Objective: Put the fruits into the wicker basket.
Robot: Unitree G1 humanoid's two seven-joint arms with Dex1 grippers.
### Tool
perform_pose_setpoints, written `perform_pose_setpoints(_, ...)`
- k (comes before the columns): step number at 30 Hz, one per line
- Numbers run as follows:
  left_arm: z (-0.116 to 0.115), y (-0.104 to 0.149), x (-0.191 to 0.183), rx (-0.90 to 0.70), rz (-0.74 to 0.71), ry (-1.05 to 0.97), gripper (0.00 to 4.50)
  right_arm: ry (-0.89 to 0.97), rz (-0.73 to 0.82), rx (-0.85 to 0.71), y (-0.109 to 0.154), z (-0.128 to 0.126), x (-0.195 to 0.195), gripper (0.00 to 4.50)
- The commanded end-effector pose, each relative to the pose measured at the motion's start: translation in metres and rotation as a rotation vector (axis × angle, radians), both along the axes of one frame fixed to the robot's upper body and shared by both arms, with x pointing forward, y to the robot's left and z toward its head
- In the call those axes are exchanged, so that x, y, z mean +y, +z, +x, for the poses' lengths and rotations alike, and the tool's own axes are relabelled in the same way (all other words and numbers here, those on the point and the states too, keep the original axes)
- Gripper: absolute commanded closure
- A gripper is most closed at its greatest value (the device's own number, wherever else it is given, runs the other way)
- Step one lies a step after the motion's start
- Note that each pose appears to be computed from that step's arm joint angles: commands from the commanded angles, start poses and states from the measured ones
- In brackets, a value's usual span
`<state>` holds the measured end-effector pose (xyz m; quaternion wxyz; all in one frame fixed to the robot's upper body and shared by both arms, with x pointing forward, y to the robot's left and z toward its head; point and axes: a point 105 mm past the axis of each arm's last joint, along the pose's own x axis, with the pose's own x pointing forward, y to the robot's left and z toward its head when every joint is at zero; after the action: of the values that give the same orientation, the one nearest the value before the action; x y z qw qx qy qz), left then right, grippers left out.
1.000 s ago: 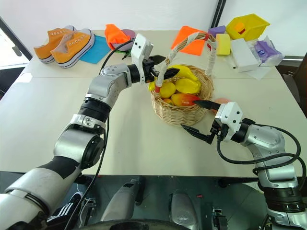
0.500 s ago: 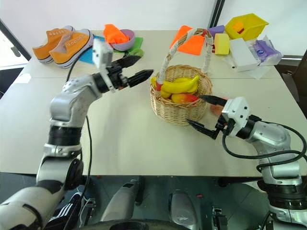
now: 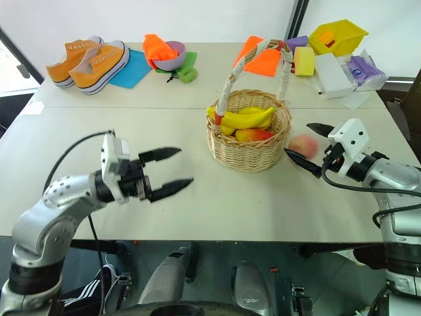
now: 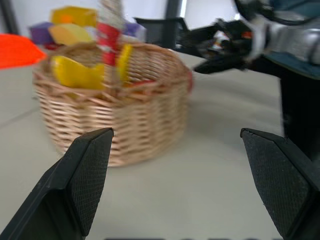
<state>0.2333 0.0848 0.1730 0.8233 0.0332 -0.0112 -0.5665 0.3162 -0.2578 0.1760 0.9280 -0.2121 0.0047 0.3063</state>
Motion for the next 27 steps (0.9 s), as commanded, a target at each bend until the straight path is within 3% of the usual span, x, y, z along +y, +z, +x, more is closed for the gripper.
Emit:
perform_pose_setpoints(1,-0.015,0.005,-0.013,-0.074,-0.011,-0.037,0.15,-0.043,-0.055,0.001,-0.003,0.010,-0.008,0.00)
perform_pose_setpoints(14,-0.017,0.006,-0.018,-0.087,-0.029,-0.049,0.15,-0.203,-0.037,0.108,-0.031,0.038,-0.028,0.00)
perform_pose_setpoints(20,-0.013,0.009,-0.021,-0.092,-0.042,-0.038,0.15,-0.218,0.081,0.212,-0.037,0.036,-0.025,0.00)
perform_pose_setpoints(24,-0.013,0.010,-0.022,-0.093,-0.044,-0.037,0.00,-0.218,0.090,0.219,-0.036,0.034,-0.025,1.09)
perform_pose_setpoints(27,-0.012,0.009,-0.022,-0.092,-0.043,-0.030,0.00,-0.222,0.143,0.187,-0.026,0.033,-0.023,1.28)
